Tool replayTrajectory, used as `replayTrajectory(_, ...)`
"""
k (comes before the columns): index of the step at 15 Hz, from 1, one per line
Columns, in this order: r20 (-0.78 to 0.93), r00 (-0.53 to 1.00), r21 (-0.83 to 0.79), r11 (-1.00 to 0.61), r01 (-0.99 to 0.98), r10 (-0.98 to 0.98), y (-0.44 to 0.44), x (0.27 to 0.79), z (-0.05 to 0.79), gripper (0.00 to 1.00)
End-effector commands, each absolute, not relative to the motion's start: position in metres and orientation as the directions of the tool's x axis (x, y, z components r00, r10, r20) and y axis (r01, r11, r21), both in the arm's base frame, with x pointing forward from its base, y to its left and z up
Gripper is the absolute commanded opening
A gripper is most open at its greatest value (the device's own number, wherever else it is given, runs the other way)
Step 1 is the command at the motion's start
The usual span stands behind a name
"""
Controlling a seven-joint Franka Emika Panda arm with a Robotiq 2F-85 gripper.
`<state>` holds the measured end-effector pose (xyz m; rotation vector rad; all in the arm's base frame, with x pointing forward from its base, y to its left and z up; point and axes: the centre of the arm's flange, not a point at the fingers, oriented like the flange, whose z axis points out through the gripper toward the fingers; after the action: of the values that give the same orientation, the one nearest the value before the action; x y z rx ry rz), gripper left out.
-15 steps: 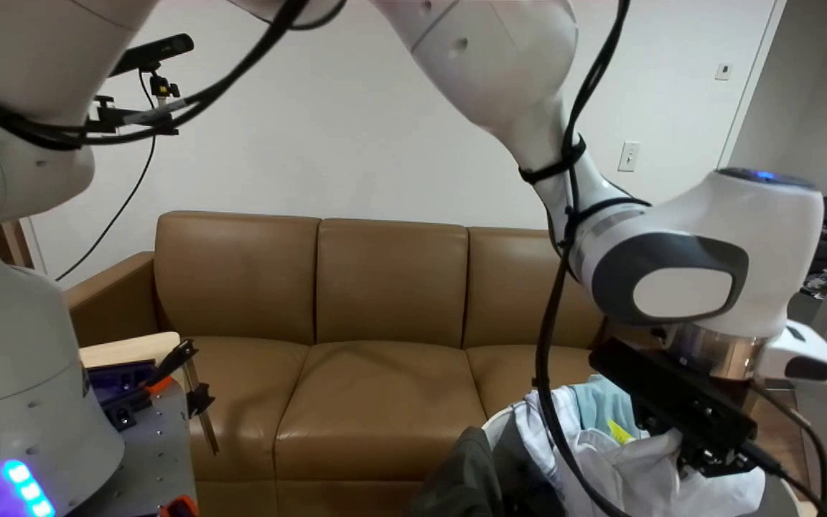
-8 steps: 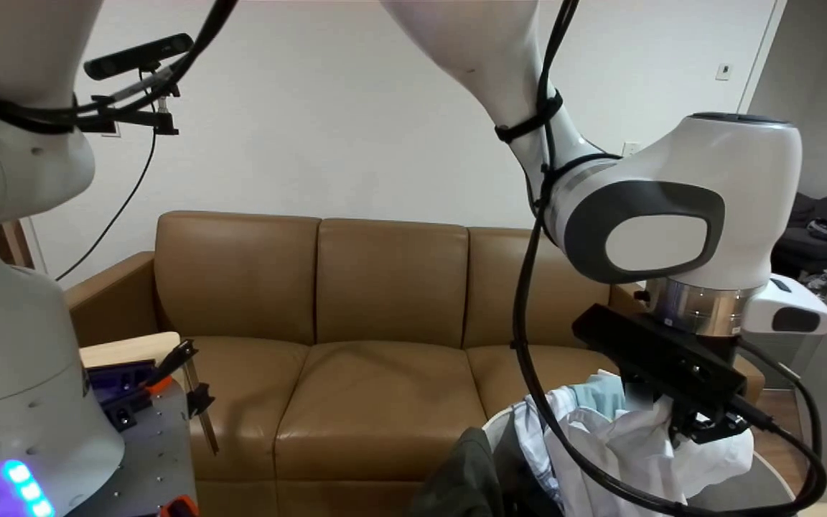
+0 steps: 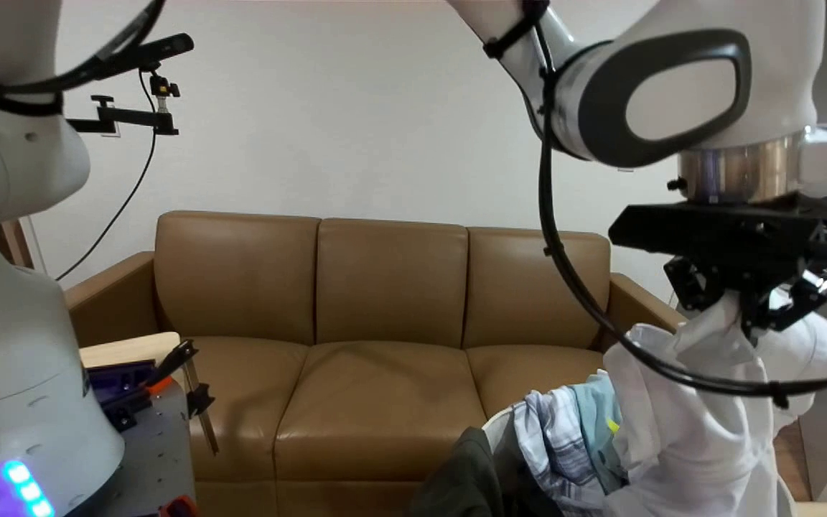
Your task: Remove the white short from the laundry bag and put it on the seat of the couch
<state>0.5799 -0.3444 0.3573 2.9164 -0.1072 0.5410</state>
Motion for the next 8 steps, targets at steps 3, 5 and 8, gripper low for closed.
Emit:
replayTrajectory(3,0.441,0.890,0.338,-0.940,-0.047,0.114,-0.268,0.533,0.461,0.06)
replayTrajectory(5,0.425,0.900,0.299,-0.954,-0.034,0.101,-0.290,0.559,0.446,0.11)
replayTrajectory(8,0.427,0.898,0.269,-0.963,-0.017,0.103,-0.285,0.556,0.444,0.06)
